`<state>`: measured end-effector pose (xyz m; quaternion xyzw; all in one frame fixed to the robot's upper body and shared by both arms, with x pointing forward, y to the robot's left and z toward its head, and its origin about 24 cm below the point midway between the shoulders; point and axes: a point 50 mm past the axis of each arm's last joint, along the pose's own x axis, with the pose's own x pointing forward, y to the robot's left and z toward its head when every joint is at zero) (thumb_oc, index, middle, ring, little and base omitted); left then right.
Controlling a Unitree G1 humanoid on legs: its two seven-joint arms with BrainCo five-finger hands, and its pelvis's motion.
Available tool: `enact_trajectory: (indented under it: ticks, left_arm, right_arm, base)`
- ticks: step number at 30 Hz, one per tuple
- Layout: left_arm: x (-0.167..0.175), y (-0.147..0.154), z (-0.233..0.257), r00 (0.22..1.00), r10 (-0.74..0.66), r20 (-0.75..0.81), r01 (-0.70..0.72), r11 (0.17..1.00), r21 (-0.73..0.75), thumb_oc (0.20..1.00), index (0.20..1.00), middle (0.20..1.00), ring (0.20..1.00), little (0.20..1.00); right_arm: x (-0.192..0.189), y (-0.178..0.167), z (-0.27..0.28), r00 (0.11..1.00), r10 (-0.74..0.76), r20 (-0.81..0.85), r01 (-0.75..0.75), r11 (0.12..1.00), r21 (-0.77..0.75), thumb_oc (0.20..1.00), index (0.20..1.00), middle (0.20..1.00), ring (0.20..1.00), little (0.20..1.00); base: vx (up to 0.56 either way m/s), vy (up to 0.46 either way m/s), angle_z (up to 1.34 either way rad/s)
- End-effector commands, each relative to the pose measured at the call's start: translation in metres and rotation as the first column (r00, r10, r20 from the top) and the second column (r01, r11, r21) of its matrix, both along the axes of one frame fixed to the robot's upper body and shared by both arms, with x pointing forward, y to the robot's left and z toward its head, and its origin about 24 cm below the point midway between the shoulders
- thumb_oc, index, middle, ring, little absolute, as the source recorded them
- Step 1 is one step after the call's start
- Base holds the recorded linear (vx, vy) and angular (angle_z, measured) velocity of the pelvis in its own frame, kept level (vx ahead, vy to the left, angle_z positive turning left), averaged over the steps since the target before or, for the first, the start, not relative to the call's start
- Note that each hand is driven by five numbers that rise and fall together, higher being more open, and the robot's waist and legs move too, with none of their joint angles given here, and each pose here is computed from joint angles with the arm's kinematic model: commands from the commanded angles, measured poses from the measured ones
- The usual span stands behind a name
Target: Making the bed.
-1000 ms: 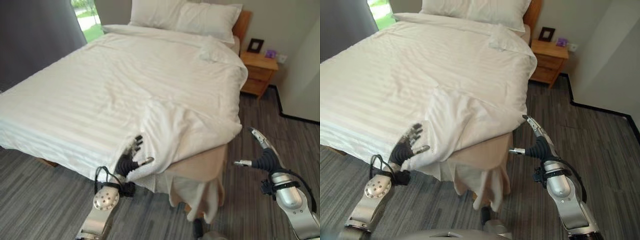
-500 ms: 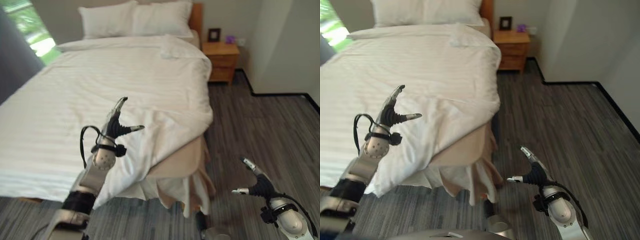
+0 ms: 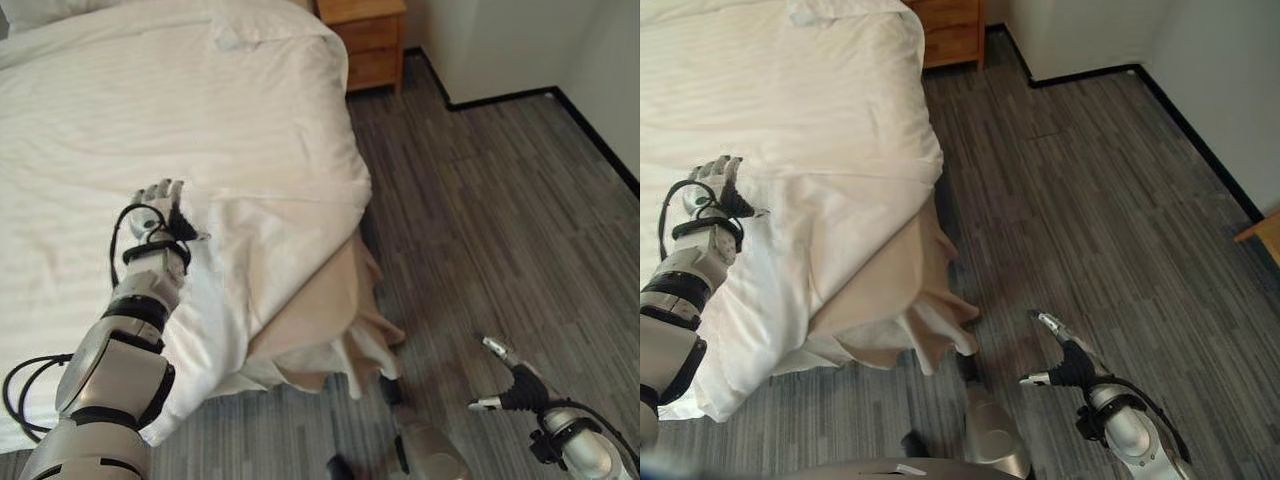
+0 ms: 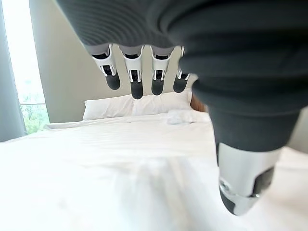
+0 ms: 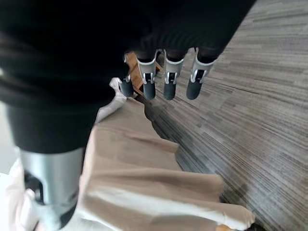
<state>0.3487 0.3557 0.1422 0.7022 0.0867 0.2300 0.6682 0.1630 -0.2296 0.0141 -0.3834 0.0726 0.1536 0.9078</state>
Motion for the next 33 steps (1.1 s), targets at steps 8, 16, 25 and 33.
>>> enact_trajectory:
  ticks: [8, 16, 25, 33]
  left_arm:
    - [-0.005, 0.027, 0.079, 0.982, 0.064, 0.180, -0.094, 0.982, 0.163, 1.000, 1.000, 1.000, 1.000, 1.000]
    - [0.017, -0.007, 0.072, 0.984, -0.044, 0.173, 0.023, 0.992, 0.120, 1.000, 1.000, 1.000, 1.000, 1.000]
    - [0.044, -0.087, 0.019, 0.946, -0.211, 0.244, 0.267, 0.938, -0.222, 0.200, 0.200, 0.200, 0.200, 0.200]
    - [0.004, -0.177, -0.077, 0.870, -0.381, 0.314, 0.491, 0.600, -0.631, 0.200, 0.200, 0.200, 0.200, 0.200]
  right_arm:
    - [0.019, 0.007, 0.024, 0.988, 0.025, 0.156, -0.035, 0.997, 0.067, 1.000, 1.000, 1.000, 1.000, 1.000]
    - [0.030, 0.014, 0.019, 0.986, 0.074, 0.148, -0.082, 0.995, 0.053, 1.000, 1.000, 1.000, 1.000, 1.000]
    - [0.030, 0.010, 0.007, 0.992, 0.038, 0.117, -0.042, 0.999, 0.032, 1.000, 1.000, 1.000, 1.000, 1.000]
    - [0.029, -0.018, -0.031, 0.990, -0.136, -0.044, 0.137, 0.990, 0.014, 1.000, 1.000, 1.000, 1.000, 1.000]
  base:
    - [0.00, -0.036, 0.07]
    - [-0.06, -0.029, 0.13]
    - [-0.01, 0.000, 0.04]
    - [0.02, 0.025, 0.13]
